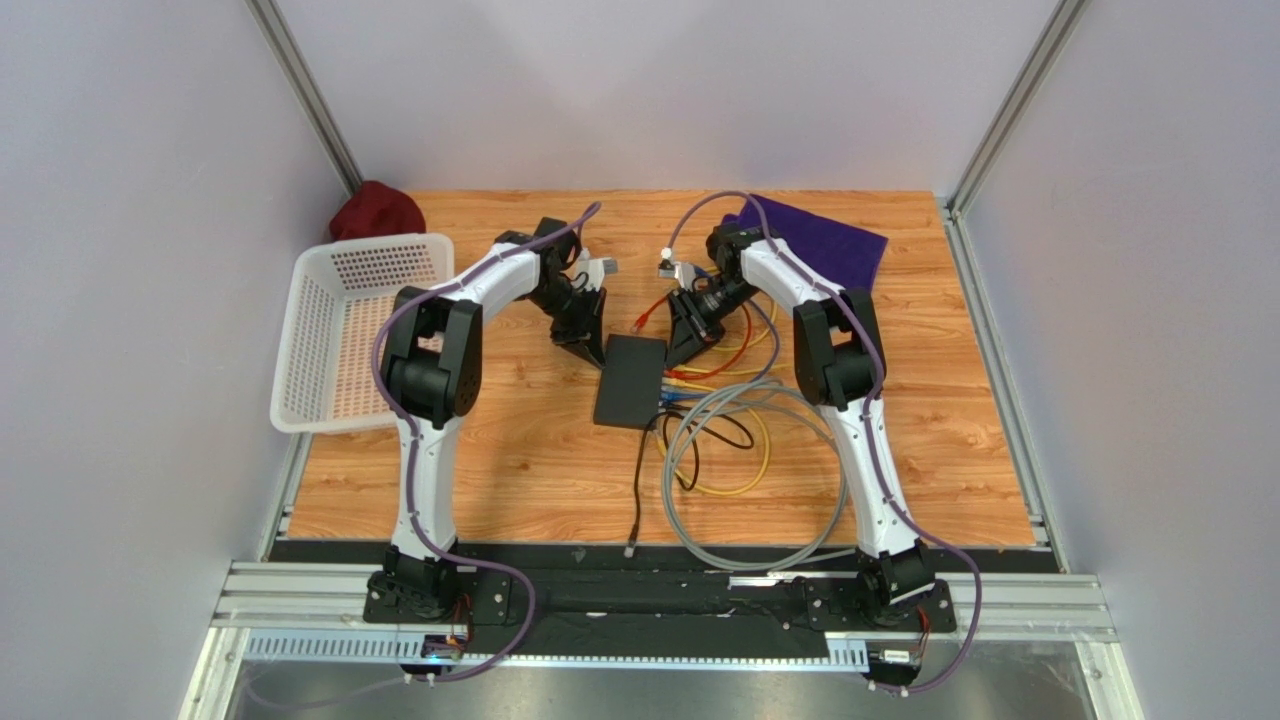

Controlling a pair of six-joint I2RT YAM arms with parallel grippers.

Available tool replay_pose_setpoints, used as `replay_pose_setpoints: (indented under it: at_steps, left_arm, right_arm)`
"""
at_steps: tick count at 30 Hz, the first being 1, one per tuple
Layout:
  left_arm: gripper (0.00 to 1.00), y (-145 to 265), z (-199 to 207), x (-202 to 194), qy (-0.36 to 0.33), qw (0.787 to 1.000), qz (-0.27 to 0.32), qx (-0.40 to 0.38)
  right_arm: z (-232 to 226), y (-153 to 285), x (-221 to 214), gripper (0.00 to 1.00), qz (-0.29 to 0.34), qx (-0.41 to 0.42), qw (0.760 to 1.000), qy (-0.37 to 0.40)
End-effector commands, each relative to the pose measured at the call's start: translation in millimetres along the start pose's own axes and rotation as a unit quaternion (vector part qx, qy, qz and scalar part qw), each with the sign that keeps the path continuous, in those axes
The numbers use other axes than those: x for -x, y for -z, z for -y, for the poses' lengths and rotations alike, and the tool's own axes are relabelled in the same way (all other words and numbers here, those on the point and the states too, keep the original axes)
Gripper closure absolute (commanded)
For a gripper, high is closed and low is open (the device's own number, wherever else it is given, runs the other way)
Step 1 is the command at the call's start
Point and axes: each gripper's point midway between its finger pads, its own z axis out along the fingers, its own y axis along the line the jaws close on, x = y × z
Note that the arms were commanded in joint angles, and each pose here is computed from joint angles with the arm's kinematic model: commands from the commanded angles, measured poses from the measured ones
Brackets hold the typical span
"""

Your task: Pull the plug from the switch port

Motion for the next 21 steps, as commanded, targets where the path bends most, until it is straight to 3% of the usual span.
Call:
replay_pose_setpoints:
  at_steps: [1,15,21]
  left_arm:
    - [0.97,-15,-14,1,-0.018,0.999,-0.005,0.029]
    - [1.0,-15,-16,2,-0.018,0.999,-0.004,0.036]
    - [1.0,-15,-17,1,-0.017,0.999,-0.005,0.038]
  right_arm:
    - [27,-32,-16,0.74,-0.041,-0.042,0.998,-0.001]
    - [20,-30,-25,1.0,-0.051,-0.038,0.998,-0.005]
    - [20,-28,-16,1.0,-0.048,-0.033,0.998,0.005]
